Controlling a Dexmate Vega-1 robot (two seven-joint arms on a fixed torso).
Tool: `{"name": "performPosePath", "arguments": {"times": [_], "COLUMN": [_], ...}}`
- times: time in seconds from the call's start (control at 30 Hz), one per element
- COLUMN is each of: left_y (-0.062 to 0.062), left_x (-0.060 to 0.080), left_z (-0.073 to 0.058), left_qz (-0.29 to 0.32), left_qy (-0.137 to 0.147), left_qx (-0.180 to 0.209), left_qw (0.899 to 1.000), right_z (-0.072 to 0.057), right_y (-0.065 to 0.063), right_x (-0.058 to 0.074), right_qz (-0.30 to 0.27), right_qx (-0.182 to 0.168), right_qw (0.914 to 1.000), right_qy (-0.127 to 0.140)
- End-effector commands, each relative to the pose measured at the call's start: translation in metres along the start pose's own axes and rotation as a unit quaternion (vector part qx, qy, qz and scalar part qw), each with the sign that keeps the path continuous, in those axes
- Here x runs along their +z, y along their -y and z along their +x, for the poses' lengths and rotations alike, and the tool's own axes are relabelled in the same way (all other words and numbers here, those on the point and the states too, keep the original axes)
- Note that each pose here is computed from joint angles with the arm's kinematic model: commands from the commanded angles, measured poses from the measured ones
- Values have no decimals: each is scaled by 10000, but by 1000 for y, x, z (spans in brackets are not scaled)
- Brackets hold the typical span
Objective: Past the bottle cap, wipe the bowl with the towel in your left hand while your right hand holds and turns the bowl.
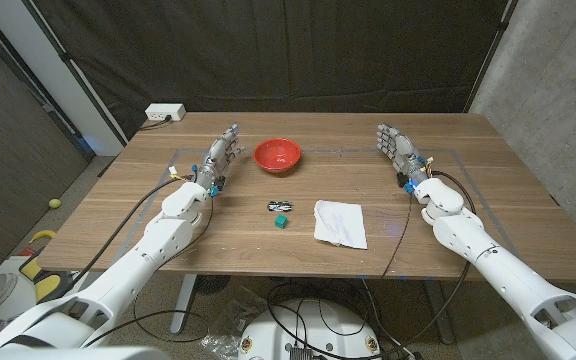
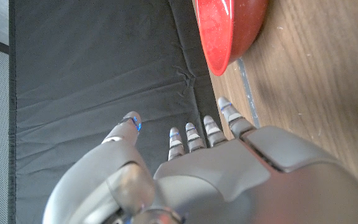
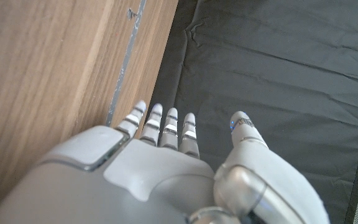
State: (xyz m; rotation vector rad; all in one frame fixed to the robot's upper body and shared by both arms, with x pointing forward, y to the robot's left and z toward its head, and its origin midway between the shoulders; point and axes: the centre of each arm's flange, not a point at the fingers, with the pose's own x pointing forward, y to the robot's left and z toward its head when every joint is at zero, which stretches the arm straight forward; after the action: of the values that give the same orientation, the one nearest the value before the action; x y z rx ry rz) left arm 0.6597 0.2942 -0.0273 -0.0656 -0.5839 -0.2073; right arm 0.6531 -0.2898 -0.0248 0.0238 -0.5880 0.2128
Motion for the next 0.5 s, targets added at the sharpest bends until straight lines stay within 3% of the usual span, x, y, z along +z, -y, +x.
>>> {"name": "performPosePath", "arguments": {"times": [0.03, 0.13, 0.23, 0.5], "left_y": [0, -1, 2, 5], "left_x": [3, 4, 7, 17], "left_z": [4, 9, 9, 9], "left_qz": [145, 149, 382, 613], "left_qy": [-10, -168, -284, -656], "left_qx": [200, 52, 259, 868], "left_qw": [9997, 9997, 9985, 9922], "right_z": [5, 8, 6, 4], "right_y": [1, 3, 2, 2], "right_x": [6, 1, 3, 2], "right_qz": [-310, -55, -286, -344], "right_qx": [-22, 299, 128, 152], "right_qw": [9995, 9995, 9995, 9993], "right_qy": [-69, -38, -76, -67]}}
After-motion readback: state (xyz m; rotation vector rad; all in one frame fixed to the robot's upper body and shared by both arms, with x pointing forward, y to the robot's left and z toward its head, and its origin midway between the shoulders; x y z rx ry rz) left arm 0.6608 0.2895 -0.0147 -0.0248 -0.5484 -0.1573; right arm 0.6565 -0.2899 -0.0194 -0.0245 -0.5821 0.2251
